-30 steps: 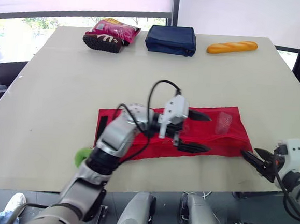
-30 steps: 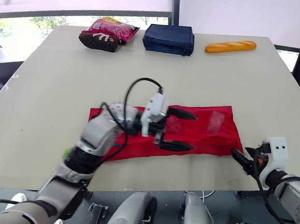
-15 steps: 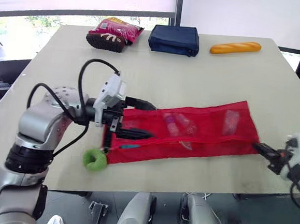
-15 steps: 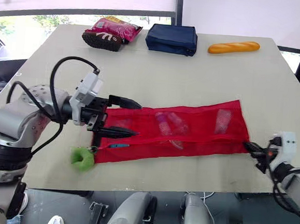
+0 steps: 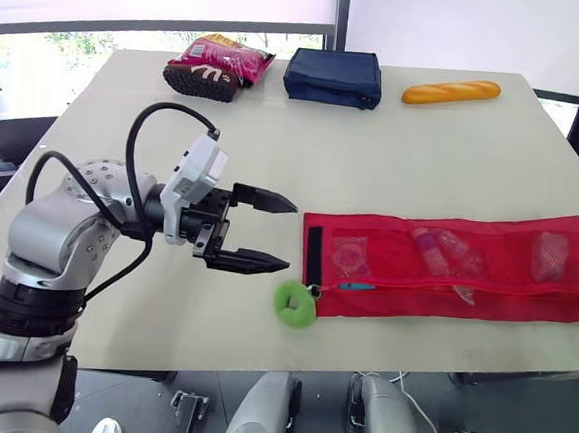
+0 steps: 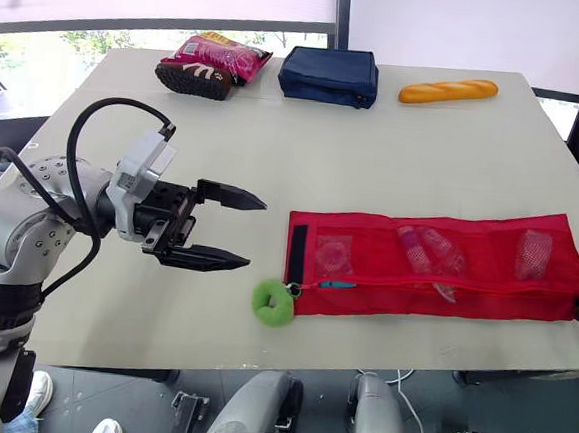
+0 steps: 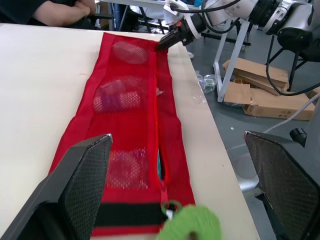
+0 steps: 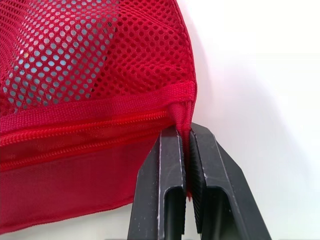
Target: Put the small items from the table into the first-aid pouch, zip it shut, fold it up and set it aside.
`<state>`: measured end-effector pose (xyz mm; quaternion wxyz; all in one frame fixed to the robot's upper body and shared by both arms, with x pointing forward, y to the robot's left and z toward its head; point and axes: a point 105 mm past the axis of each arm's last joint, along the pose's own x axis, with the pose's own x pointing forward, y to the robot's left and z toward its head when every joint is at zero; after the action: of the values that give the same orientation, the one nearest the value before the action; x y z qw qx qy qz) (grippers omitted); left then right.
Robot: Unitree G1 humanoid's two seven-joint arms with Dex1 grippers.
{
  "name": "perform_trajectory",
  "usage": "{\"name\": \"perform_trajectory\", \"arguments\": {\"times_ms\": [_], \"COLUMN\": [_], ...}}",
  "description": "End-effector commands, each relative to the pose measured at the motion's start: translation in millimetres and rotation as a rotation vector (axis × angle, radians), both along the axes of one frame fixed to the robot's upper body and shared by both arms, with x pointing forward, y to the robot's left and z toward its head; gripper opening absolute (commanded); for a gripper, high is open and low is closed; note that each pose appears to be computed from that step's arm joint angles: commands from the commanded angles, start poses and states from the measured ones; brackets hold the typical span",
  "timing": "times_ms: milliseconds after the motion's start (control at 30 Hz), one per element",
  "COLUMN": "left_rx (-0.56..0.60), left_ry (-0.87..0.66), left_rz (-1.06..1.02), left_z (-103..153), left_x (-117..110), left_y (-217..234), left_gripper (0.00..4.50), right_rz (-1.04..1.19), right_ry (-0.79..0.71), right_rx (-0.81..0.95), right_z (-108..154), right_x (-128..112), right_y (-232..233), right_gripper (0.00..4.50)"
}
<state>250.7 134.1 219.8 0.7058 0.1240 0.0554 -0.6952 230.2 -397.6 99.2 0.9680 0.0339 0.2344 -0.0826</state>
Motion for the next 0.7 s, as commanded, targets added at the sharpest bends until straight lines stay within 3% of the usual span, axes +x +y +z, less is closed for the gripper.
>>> {"name": "perform_trajectory", "arguments": {"times_ms": [33, 100, 200, 367, 533, 700], "left_rx": [-0.001, 0.005, 0.015, 0.000, 0.036, -0.001], "left_ry": [-0.022, -0.013, 0.005, 0.068, 0.128, 0.249], "left_rz": [-0.027, -0.015, 0.053, 0.251, 0.432, 0.566], "left_z": [5.7, 3.4, -4.7, -29.1, -61.1, -79.9], "left_x": [-9.2, -10.4, -7.4, 9.3, 30.1, 50.4], "left_y": [-2.2, -0.6, 6.2, 14.9, 21.8, 21.4], "left_gripper": [4.50, 4.50, 4.50, 4.50, 4.50, 4.50], "right_rz": [0.067, 0.119, 0.268, 0.550, 0.774, 0.959], "right_ry": [-0.064, -0.072, -0.082, -0.167, -0.300, -0.392], "right_rx": [-0.043, -0.052, -0.125, -0.168, -0.108, -0.041], "right_z": [25.3, 31.3, 44.9, 64.0, 79.5, 91.7], "right_x": [-2.0, -7.8, -24.8, -39.1, -38.3, -36.4], "right_y": [1.1, 5.1, 17.1, 71.0, 137.7, 190.5], "right_gripper": [2.03, 3.14, 4.44, 4.44, 4.44, 4.44]}}
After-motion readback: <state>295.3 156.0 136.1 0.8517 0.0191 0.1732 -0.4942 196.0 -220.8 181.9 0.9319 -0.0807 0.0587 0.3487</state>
